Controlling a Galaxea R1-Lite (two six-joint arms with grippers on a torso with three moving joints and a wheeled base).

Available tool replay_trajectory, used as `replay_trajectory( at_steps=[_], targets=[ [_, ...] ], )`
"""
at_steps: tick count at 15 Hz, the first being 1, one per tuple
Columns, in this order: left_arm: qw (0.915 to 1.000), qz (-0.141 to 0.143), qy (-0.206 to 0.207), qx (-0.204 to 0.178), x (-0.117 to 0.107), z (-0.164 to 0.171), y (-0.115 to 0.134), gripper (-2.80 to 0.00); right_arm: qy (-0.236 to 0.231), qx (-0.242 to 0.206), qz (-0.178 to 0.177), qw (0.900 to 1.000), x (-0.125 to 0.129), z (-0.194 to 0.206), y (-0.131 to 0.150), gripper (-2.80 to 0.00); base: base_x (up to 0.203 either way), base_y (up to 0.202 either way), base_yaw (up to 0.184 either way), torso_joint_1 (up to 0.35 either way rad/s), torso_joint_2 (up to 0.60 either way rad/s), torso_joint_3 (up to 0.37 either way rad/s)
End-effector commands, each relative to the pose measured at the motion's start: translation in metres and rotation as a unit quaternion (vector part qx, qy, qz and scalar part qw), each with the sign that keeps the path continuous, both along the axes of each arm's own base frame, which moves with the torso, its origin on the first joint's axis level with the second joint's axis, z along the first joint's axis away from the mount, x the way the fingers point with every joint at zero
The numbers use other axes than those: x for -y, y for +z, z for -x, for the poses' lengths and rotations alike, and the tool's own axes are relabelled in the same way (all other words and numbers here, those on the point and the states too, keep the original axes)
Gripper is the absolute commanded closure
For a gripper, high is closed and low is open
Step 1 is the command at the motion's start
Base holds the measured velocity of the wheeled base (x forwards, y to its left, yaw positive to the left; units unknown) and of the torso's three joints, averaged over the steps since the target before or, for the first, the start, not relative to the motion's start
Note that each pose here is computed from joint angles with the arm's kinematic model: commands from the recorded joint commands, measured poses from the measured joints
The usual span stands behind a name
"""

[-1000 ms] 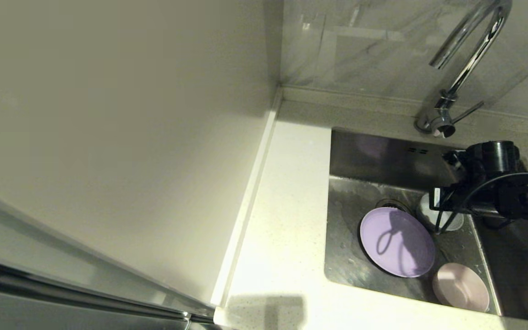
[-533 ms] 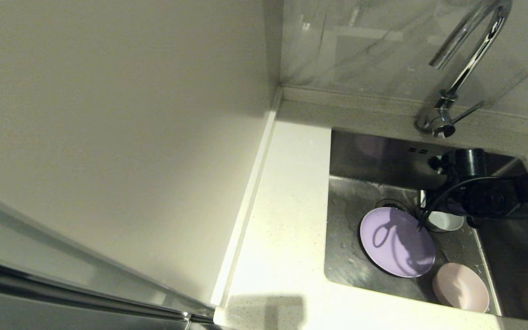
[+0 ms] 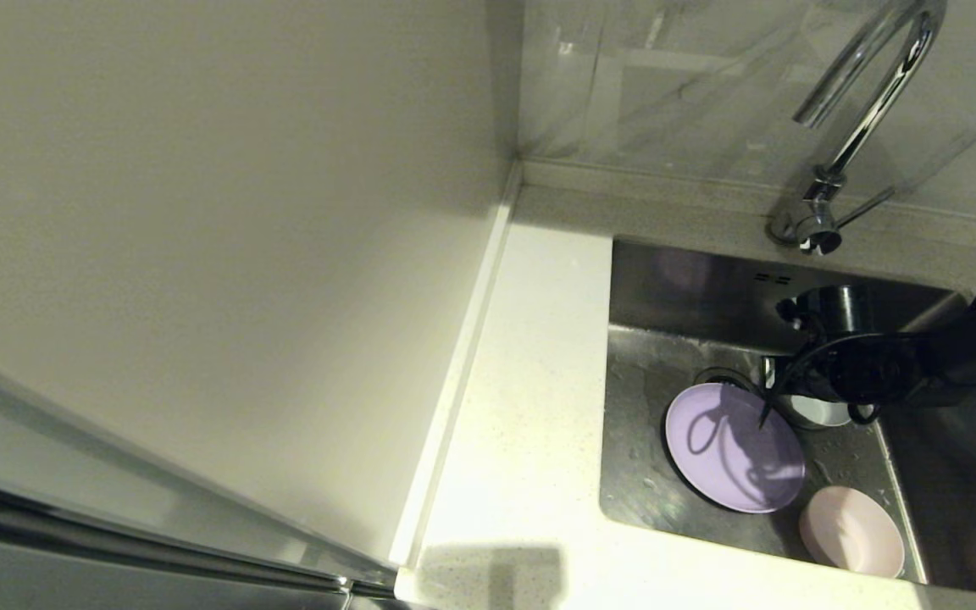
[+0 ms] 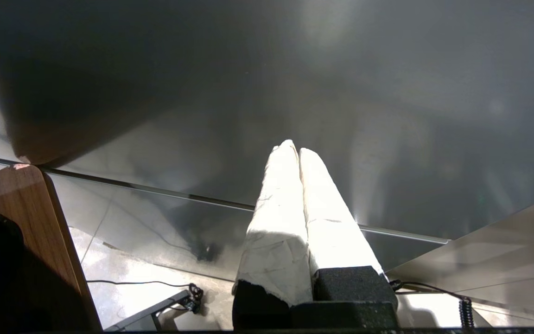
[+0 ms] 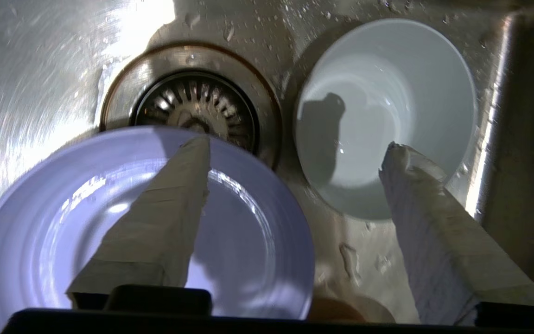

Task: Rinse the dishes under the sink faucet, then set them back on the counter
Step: Put a bowl back to the table from the sink

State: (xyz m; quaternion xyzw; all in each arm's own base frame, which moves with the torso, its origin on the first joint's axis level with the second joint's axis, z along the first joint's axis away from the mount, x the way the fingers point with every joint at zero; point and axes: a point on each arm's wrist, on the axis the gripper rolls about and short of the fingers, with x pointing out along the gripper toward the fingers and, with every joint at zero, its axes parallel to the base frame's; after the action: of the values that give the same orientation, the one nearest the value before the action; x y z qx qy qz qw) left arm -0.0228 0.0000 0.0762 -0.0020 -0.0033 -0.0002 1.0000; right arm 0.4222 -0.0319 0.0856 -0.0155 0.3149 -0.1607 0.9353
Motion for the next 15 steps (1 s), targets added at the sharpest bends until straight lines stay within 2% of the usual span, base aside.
replay_trajectory(
  at_steps=[1, 8, 15],
  targets=[
    [1.0000, 0.000, 0.000, -0.002, 0.000, 0.000, -0.001, 0.00, 0.001, -0.006, 0.001, 1.000, -0.001, -0.013, -0.015, -2.80, 0.000, 0.000, 0.000, 0.000, 0.00, 0.000],
    [1.0000, 0.000, 0.000, -0.002, 0.000, 0.000, -0.001, 0.00, -0.024, 0.011, 0.025, 0.999, -0.002, -0.041, -0.028, -2.80, 0.000, 0.000, 0.000, 0.000, 0.00, 0.000],
    [1.0000, 0.000, 0.000, -0.001, 0.000, 0.000, -0.001, 0.00, -0.063, 0.015, 0.056, 0.996, 0.001, -0.041, -0.021, -2.80, 0.000, 0.000, 0.000, 0.000, 0.00, 0.000]
  ],
)
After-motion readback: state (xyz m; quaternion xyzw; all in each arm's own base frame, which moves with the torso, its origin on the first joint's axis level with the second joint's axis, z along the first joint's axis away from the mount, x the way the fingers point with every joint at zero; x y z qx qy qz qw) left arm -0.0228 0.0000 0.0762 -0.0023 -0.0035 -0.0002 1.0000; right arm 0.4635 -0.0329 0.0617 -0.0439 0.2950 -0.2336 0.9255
